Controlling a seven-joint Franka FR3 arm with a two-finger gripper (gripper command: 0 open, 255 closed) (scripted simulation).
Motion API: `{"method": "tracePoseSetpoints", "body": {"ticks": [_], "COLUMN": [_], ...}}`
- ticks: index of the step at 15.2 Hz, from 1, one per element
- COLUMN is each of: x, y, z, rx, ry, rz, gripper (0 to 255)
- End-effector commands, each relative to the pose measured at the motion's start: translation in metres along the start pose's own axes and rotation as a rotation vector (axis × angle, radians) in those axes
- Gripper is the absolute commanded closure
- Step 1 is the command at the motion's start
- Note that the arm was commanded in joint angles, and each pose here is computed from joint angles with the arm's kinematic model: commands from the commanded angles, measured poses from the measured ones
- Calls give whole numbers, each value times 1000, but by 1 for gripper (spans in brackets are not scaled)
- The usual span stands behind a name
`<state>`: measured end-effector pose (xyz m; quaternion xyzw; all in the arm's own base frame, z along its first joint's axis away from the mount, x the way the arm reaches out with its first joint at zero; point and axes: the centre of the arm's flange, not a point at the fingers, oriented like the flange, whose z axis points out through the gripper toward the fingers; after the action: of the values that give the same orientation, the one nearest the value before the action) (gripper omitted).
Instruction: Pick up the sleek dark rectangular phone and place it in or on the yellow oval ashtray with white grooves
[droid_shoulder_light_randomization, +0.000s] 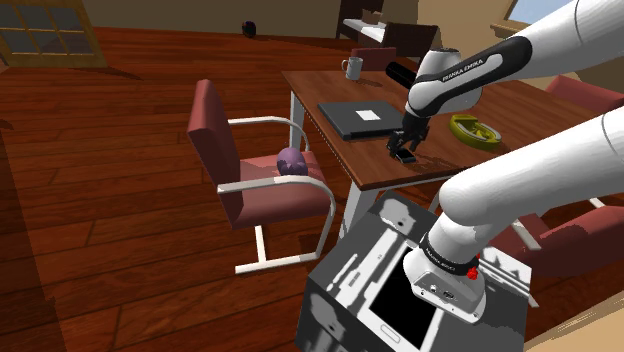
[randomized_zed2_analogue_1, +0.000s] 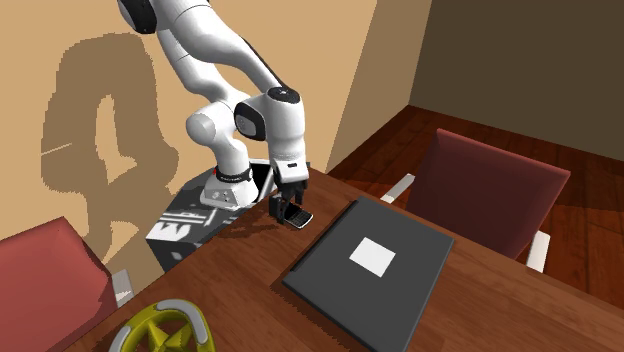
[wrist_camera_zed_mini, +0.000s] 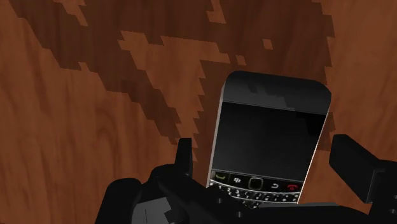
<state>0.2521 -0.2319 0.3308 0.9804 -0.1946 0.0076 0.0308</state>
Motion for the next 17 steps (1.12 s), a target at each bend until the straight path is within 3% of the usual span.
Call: {"method": "tracePoseSetpoints", "body": {"ticks": [1, 3, 4, 13, 17], "x": [0, 0, 0, 0, 1], "y": [0, 0, 0, 0, 1], "z": [0, 0, 0, 0, -21], "rx": [0, 0, 0, 0, 0], "ry": [0, 0, 0, 0, 0], "rz": [0, 0, 0, 0, 0], "gripper": [0, 0, 255, 255, 255]}}
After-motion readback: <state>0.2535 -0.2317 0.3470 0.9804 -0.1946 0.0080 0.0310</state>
